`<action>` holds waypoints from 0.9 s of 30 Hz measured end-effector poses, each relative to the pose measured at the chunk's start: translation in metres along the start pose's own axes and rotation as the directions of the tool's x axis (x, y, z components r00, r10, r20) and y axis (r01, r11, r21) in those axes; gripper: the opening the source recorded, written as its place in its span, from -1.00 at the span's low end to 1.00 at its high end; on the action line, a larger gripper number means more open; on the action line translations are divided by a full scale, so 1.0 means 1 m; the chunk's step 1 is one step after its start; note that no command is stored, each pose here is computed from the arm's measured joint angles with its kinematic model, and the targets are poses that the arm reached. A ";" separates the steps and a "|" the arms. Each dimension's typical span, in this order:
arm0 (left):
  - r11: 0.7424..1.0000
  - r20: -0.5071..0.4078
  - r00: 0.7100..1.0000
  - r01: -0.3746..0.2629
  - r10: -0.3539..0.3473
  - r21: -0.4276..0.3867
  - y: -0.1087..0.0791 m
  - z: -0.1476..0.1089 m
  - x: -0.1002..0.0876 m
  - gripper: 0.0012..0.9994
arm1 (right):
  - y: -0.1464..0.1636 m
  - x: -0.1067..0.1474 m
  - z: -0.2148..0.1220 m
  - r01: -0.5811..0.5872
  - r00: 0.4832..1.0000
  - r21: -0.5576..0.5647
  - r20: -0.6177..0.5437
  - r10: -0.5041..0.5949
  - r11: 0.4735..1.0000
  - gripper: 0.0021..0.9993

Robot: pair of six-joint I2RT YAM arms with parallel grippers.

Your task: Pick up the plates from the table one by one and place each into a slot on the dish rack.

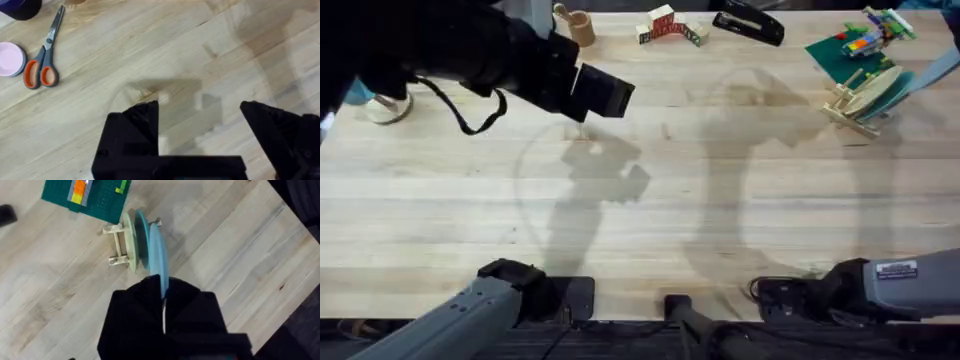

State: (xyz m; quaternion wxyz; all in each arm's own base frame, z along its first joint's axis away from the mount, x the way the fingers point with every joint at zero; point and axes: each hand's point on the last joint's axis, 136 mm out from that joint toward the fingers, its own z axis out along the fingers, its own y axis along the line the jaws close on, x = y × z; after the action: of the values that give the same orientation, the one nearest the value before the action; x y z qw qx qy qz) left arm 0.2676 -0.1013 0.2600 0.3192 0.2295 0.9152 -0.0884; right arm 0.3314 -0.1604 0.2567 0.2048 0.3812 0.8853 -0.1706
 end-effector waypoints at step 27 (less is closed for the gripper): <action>1.000 0.000 1.000 0.000 0.000 0.000 0.000 0.000 0.000 0.99 | 0.001 0.005 0.000 0.014 1.000 -0.007 -0.020 -0.014 1.000 -0.94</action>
State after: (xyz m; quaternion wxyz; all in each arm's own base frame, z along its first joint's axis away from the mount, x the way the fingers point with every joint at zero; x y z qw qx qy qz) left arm 0.2675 -0.1013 0.2601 0.3194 0.2295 0.9152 -0.0884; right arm 0.3292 -0.1573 0.2543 0.1959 0.3760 0.8905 -0.1649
